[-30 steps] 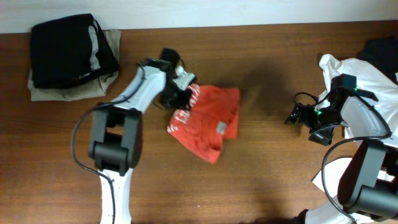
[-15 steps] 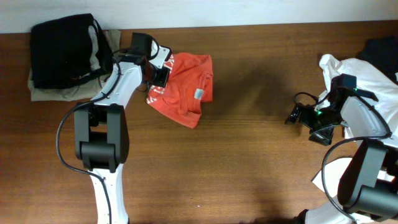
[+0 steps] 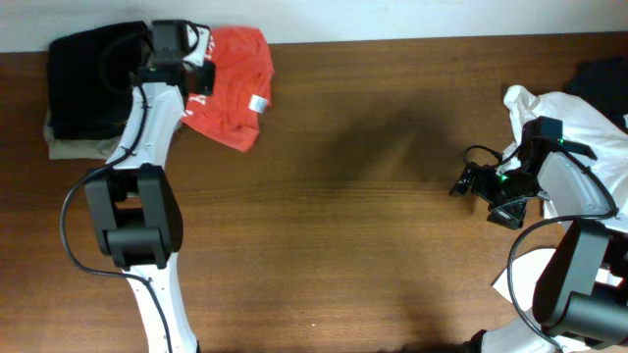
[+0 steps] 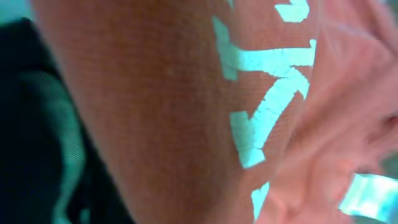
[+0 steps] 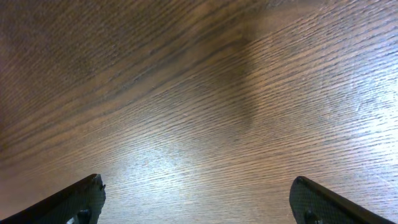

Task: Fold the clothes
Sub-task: 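Drag the folded shirt up-left onto the stack of folded clothes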

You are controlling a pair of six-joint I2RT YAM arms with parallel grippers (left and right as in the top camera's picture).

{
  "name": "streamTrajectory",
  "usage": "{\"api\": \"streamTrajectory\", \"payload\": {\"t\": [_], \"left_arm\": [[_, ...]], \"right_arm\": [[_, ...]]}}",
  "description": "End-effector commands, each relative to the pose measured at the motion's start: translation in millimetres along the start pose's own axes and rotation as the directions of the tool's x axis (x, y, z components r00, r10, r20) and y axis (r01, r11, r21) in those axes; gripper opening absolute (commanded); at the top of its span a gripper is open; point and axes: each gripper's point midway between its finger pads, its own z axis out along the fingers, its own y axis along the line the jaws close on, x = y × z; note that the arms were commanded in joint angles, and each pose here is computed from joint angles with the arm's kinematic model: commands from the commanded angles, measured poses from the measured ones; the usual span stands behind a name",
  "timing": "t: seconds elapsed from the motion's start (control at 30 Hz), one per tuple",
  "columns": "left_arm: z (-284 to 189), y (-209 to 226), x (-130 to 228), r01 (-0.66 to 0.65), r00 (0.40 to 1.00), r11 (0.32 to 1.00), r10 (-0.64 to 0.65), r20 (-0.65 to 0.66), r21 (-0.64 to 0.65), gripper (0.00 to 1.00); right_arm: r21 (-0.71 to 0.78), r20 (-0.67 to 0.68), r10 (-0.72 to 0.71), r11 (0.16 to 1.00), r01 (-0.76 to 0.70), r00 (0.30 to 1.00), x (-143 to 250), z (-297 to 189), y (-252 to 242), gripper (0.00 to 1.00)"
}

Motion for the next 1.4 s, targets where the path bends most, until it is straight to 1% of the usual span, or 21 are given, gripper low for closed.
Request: {"api": "streamTrajectory", "payload": {"t": [0.0,0.1,0.27,0.3,0.4,0.5,0.67,0.7,0.77,0.83,0.87,0.93,0.97,1.0,1.03,1.07,1.13,1.17,1.23,1.27,1.37], "left_arm": [[-18,24,-36,0.038,0.996,0.998,-0.034,0.077,-0.054,0.01],[-28,52,-42,0.091,0.993,0.983,-0.077,0.091,-0.157,0.01],[-30,98,-30,0.213,0.975,0.952,-0.195,0.104,-0.221,0.01],[-31,114,-24,0.255,0.966,0.937,-0.235,0.108,-0.238,0.01],[-35,142,-16,0.337,0.941,0.904,-0.313,0.131,-0.261,0.01],[-40,174,-12,0.369,0.928,0.882,-0.333,0.168,-0.291,0.01],[-44,204,-2,0.401,0.915,0.857,-0.357,0.188,-0.324,0.02],[-41,209,2,0.406,0.913,0.852,-0.362,0.187,-0.330,0.08],[-27,224,24,0.417,0.909,0.838,-0.386,0.159,-0.350,0.09],[-14,242,52,0.426,0.902,0.811,-0.414,0.123,-0.401,0.10],[-12,257,69,0.429,0.897,0.783,-0.429,0.109,-0.451,0.15],[-14,277,88,0.438,0.886,0.750,-0.453,0.098,-0.496,0.36],[-18,286,95,0.445,0.881,0.739,-0.464,0.095,-0.506,0.96],[-21,288,92,0.447,0.880,0.737,-0.463,0.103,-0.507,0.99],[-26,287,87,0.449,0.881,0.737,-0.459,0.113,-0.505,0.99],[-34,283,73,0.451,0.885,0.745,-0.447,0.134,-0.491,0.99],[-59,275,36,0.464,0.885,0.754,-0.414,0.212,-0.464,0.99],[-69,266,17,0.467,0.884,0.774,-0.397,0.245,-0.428,0.99],[-73,230,-16,0.444,0.885,0.858,-0.375,0.275,-0.259,0.99],[-69,220,-21,0.433,0.888,0.875,-0.373,0.270,-0.215,0.97],[-43,190,-13,0.410,0.903,0.898,-0.376,0.207,-0.161,0.58]], "right_arm": [[-0.007,0.022,-0.018,1.000,0.018,1.000,-4,-6,3,0.99],[-0.007,0.022,-0.018,1.000,0.018,1.000,-4,-6,3,0.99],[-0.007,0.023,-0.018,1.000,0.018,1.000,-4,-6,4,0.99],[-0.007,0.022,-0.018,1.000,0.018,1.000,-4,-6,3,0.99],[-0.007,0.022,-0.018,1.000,0.018,1.000,-4,-6,3,0.99],[-0.007,0.023,-0.018,1.000,0.018,1.000,-4,-6,4,0.99],[-0.007,0.022,-0.018,1.000,0.018,1.000,-4,-6,3,0.99],[-0.007,0.023,-0.018,1.000,0.018,1.000,-4,-6,4,0.99],[-0.007,0.023,-0.018,1.000,0.018,1.000,-4,-6,4,0.99],[-0.007,0.023,-0.018,1.000,0.018,1.000,-4,-6,4,0.99],[-0.007,0.023,-0.018,1.000,0.018,1.000,-4,-6,4,0.99],[-0.007,0.022,-0.018,1.000,0.018,1.000,-4,-6,3,0.99],[-0.007,0.023,-0.018,1.000,0.018,1.000,-4,-6,4,0.99],[-0.007,0.022,-0.018,1.000,0.018,1.000,-4,-6,3,0.99],[-0.007,0.023,-0.018,1.000,0.018,1.000,-4,-6,4,0.98],[-0.007,0.022,-0.018,1.000,0.018,1.000,-4,-6,3,0.99],[-0.007,0.022,-0.018,1.000,0.018,1.000,-4,-6,3,0.99],[-0.007,0.022,-0.018,1.000,0.018,1.000,-4,-6,3,0.99],[-0.007,0.023,-0.018,1.000,0.018,1.000,-4,-6,3,0.99],[-0.007,0.022,-0.018,1.000,0.018,1.000,-4,-6,3,0.99],[-0.007,0.023,-0.018,1.000,0.018,1.000,-4,-6,4,0.99]]}}
